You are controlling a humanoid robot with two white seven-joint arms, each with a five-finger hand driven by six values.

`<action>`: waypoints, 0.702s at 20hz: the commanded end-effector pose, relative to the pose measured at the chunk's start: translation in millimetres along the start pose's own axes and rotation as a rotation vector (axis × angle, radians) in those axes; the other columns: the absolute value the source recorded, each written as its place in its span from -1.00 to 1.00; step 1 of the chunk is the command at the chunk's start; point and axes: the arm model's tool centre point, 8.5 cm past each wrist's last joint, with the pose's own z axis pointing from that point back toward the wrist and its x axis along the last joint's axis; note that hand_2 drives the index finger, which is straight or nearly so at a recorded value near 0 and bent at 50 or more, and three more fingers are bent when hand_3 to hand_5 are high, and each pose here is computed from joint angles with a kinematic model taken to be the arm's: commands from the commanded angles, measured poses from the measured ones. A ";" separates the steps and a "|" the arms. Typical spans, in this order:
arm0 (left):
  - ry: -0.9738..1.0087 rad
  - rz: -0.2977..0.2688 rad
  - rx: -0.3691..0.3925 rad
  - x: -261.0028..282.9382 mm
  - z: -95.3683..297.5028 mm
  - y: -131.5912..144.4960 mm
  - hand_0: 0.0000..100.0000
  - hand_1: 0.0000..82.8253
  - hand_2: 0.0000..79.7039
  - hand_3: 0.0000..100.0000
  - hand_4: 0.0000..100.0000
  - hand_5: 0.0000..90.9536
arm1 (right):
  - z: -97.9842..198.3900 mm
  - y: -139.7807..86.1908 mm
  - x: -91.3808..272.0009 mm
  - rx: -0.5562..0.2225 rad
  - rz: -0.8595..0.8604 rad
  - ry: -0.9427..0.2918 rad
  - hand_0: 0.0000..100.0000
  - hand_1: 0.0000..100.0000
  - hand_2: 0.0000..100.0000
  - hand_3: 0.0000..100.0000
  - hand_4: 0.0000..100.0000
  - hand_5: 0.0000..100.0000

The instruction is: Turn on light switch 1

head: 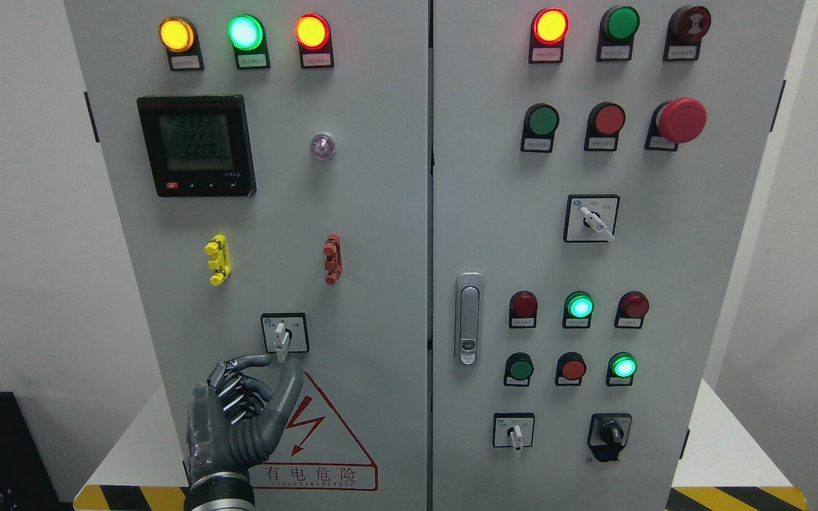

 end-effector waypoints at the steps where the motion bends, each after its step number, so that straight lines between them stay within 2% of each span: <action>1: 0.016 -0.002 -0.004 -2.6 -3.8 -3.2 -0.78 0.70 0.17 0.70 0.85 0.90 | 0.0 -0.1 -0.5 -0.001 0.000 0.001 -0.38 -1.00 -1.00 -1.00 -1.00 -1.00; 14: 0.034 -0.007 0.006 1.4 -13.2 -3.0 -0.74 0.71 0.19 0.71 0.85 0.90 | 0.0 -0.1 -0.5 -0.001 0.000 0.001 -0.38 -1.00 -1.00 -1.00 -1.00 -1.00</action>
